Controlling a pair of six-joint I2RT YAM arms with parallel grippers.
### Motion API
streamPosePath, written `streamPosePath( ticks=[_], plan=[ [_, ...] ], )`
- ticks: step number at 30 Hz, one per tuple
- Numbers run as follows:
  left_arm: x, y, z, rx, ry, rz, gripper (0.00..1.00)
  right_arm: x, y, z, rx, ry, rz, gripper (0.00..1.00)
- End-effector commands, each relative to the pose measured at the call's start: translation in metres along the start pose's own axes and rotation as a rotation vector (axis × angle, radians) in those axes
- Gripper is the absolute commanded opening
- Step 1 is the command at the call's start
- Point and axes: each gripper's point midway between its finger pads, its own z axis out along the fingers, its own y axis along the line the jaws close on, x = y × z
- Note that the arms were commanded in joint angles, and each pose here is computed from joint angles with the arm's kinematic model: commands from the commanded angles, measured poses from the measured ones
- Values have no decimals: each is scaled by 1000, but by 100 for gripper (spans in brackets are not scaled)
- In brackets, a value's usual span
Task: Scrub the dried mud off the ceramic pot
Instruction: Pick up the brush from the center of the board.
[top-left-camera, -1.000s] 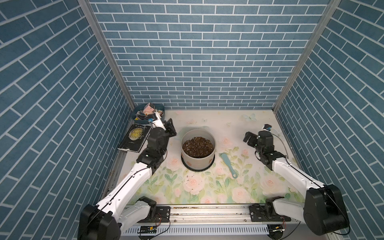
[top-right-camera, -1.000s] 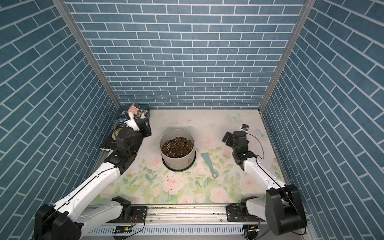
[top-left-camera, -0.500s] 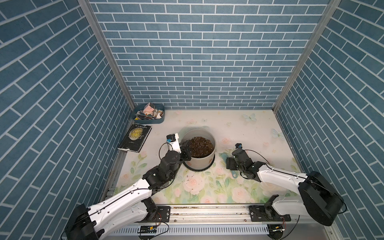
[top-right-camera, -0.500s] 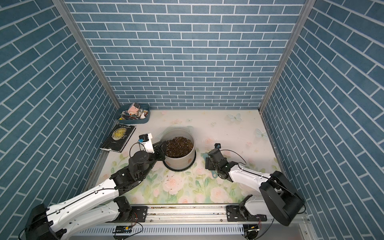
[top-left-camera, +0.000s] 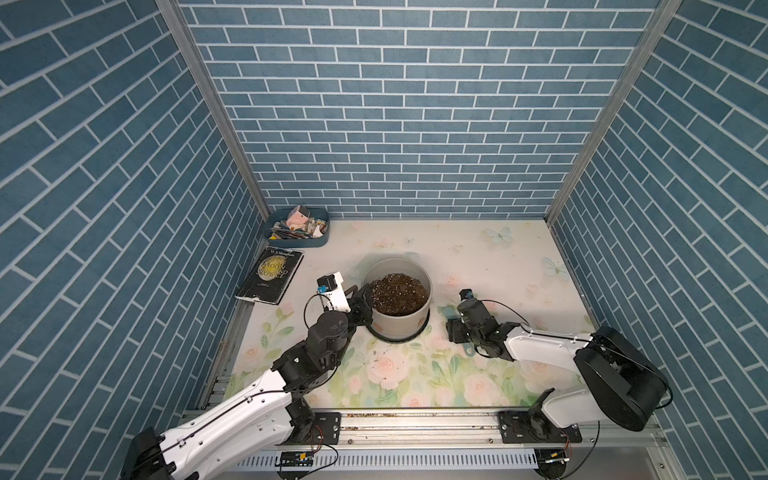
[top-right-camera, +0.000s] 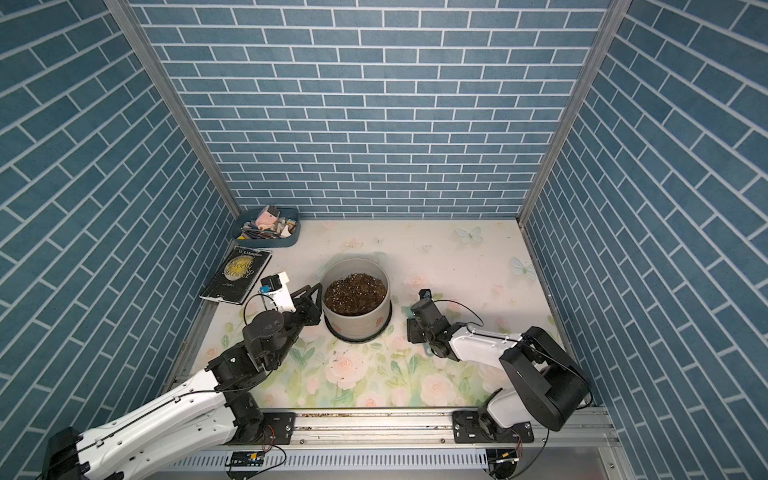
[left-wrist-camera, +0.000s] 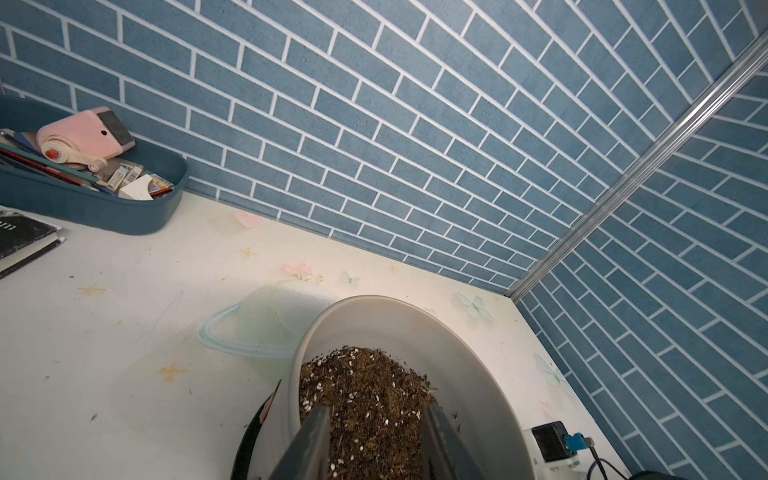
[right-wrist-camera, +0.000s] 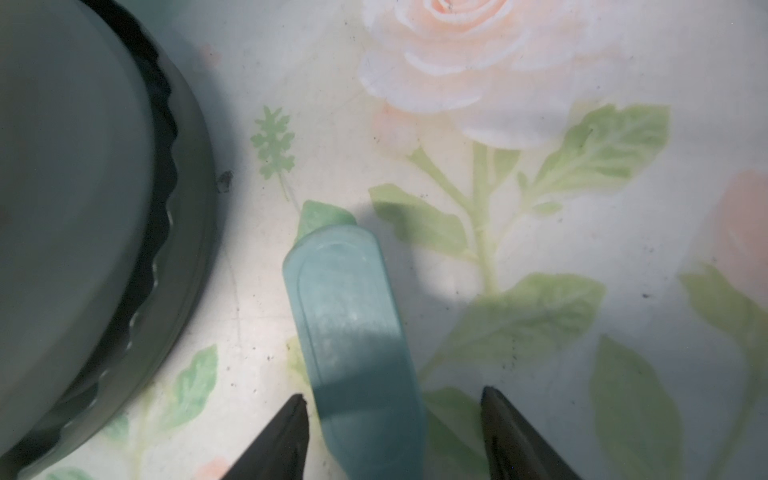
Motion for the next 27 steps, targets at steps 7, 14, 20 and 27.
streamPosePath(
  ticks=[7,14,20,27],
  plan=[
    [16,-4,0,45,46,-15,41,57,-19,-8,103,126,-13,60],
    [15,-14,4,78,49,-31,40,72,-18,-8,138,176,-42,34],
    [17,-22,5,111,71,-38,45,64,-22,-14,172,148,-21,7],
    [15,-54,0,269,110,-54,59,21,-2,-42,52,-29,48,0]
  ],
)
